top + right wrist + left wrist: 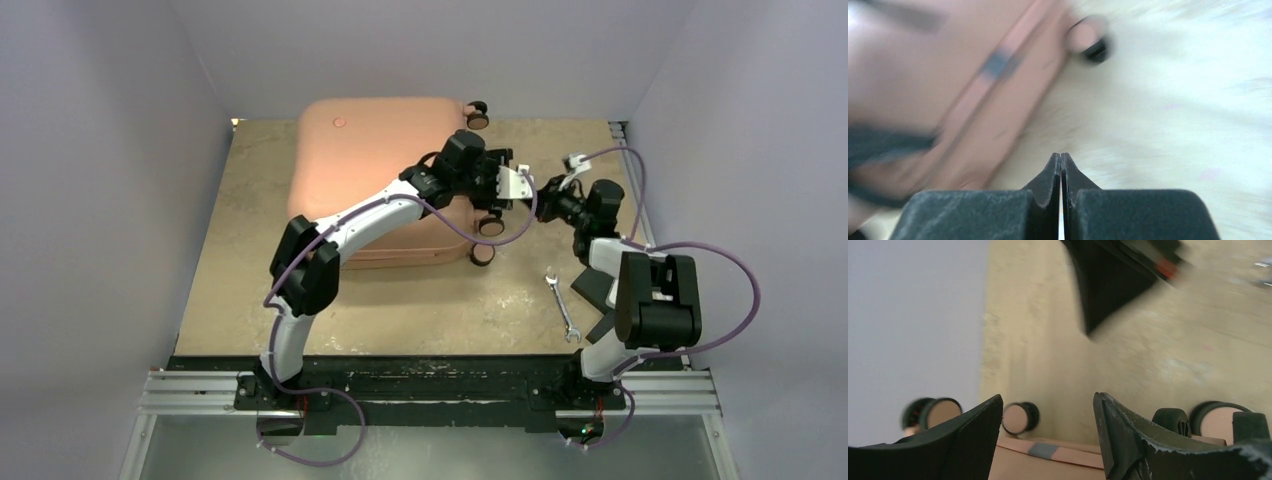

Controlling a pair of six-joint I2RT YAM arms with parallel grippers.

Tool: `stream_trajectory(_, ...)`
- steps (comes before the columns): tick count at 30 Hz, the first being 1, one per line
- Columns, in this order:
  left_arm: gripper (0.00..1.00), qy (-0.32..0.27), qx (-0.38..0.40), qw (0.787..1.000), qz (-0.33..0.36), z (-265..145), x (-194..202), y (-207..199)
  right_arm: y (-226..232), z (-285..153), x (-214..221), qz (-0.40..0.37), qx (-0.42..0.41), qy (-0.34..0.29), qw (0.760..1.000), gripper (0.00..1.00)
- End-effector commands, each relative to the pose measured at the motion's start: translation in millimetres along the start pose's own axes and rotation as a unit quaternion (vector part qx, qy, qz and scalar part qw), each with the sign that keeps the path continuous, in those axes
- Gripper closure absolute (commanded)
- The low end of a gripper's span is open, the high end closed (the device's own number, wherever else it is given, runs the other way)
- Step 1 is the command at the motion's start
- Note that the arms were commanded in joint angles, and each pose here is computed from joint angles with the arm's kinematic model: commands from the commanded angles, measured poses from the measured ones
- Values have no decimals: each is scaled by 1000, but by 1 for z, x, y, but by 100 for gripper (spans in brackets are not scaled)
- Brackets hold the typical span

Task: Pack the luggage
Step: Zip the luggage at the center of the board.

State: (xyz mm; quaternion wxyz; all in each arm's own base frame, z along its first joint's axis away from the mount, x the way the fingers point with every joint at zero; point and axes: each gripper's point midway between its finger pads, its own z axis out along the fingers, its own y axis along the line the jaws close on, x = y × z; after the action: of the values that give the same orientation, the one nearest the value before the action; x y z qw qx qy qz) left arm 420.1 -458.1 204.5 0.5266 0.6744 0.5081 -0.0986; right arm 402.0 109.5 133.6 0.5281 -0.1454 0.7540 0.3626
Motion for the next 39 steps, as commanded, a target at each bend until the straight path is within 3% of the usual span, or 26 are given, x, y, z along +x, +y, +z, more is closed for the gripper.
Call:
stream_trajectory(1, 33, 196, 286, 926, -150, -68, 92, -173, -74, -36, -85, -91, 227, -134, 960, 100)
stream_trajectory(5, 32, 193, 288, 924, -162, -73, 87, -174, -70, -25, -74, -72, 207, -101, 970, 100)
stream_trajectory(9, 28, 194, 256, 932, -168, -69, 83, -161, -39, -7, -66, -93, 92, -47, 990, 98)
stream_trajectory(11, 27, 191, 235, 937, -175, -66, 79, -151, -21, -4, -53, -104, 29, -15, 994, 83)
stream_trajectory(15, 22, 184, 187, 946, -191, -56, 73, -131, -6, -6, -35, -117, -20, 16, 993, 57)
stream_trajectory(20, 12, 133, 81, 968, -199, -44, 37, -66, 15, 0, -12, -110, -72, 40, 991, 52)
stream_trajectory(24, 5, 39, -17, 973, -227, -59, -21, 13, 18, 1, -1, -96, -80, 40, 991, 49)
stream_trajectory(29, 3, -42, -133, 954, -264, -111, -74, 103, 27, -1, 11, -96, -104, 40, 989, 46)
stream_trajectory(31, 3, -36, -207, 938, -276, -141, -72, 136, 38, -3, 15, -114, -126, 39, 985, 44)
stream_trajectory(35, 2, 5, -331, 901, -280, -212, -34, 180, 72, -7, 22, -157, -188, 44, 968, 39)
stream_trajectory(39, 2, 72, -359, 890, -272, -254, 18, 168, 103, 6, 33, -174, -217, 62, 959, 38)
